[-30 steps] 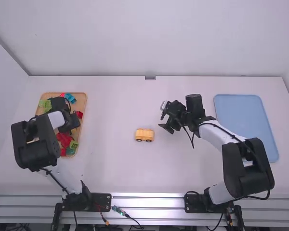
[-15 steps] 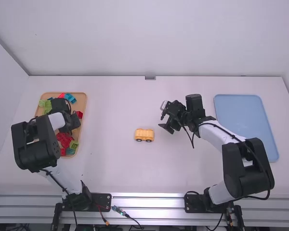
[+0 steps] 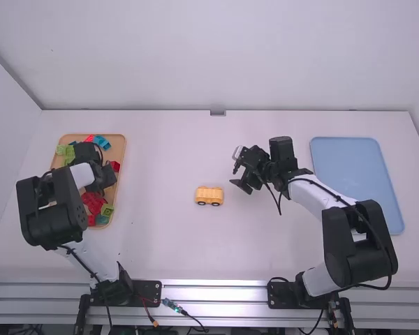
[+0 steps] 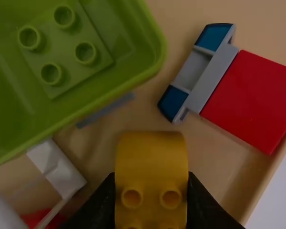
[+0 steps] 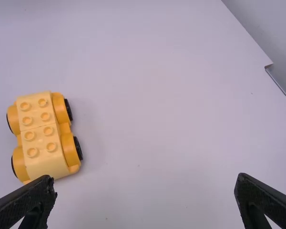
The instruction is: Assemble lego blocks to make yellow taxi
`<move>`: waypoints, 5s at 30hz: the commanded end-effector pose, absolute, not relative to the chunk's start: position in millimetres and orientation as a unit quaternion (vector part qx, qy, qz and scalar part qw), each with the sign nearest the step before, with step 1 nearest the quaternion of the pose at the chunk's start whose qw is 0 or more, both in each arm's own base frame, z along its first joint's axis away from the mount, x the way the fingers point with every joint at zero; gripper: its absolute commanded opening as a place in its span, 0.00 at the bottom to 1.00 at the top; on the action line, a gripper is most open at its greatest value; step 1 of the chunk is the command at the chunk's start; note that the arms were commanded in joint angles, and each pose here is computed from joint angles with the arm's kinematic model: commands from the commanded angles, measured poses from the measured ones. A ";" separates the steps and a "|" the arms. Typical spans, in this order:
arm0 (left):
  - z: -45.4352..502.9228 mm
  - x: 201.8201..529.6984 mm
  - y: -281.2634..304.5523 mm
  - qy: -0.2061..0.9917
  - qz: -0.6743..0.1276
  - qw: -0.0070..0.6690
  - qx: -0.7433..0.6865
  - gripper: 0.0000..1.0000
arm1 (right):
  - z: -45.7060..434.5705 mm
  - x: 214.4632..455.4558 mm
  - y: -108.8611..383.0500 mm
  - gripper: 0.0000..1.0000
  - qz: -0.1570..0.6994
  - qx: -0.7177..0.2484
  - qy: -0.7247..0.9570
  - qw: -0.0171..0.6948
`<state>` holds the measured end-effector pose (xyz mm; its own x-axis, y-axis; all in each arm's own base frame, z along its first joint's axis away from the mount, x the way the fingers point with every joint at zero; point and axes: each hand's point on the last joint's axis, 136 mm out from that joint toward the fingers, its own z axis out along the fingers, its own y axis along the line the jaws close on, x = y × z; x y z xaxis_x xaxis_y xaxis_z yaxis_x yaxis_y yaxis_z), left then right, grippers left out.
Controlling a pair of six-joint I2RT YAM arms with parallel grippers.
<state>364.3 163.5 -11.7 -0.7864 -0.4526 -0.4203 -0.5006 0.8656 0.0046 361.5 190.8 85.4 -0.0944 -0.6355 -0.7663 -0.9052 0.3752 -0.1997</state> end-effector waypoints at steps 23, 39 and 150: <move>79.2 389.9 114.8 0.952 0.022 0.274 -0.133 0.02 | 73.6 347.2 161.3 0.99 0.207 -0.512 0.715 0.429; 115.2 388.1 -66.6 0.882 -0.132 0.285 0.351 0.02 | 11.1 344.8 196.9 0.99 0.337 -0.498 0.693 0.398; 70.5 310.9 -179.7 0.695 -0.201 0.257 0.641 0.02 | -24.5 303.5 269.0 0.63 0.402 -0.574 0.574 0.424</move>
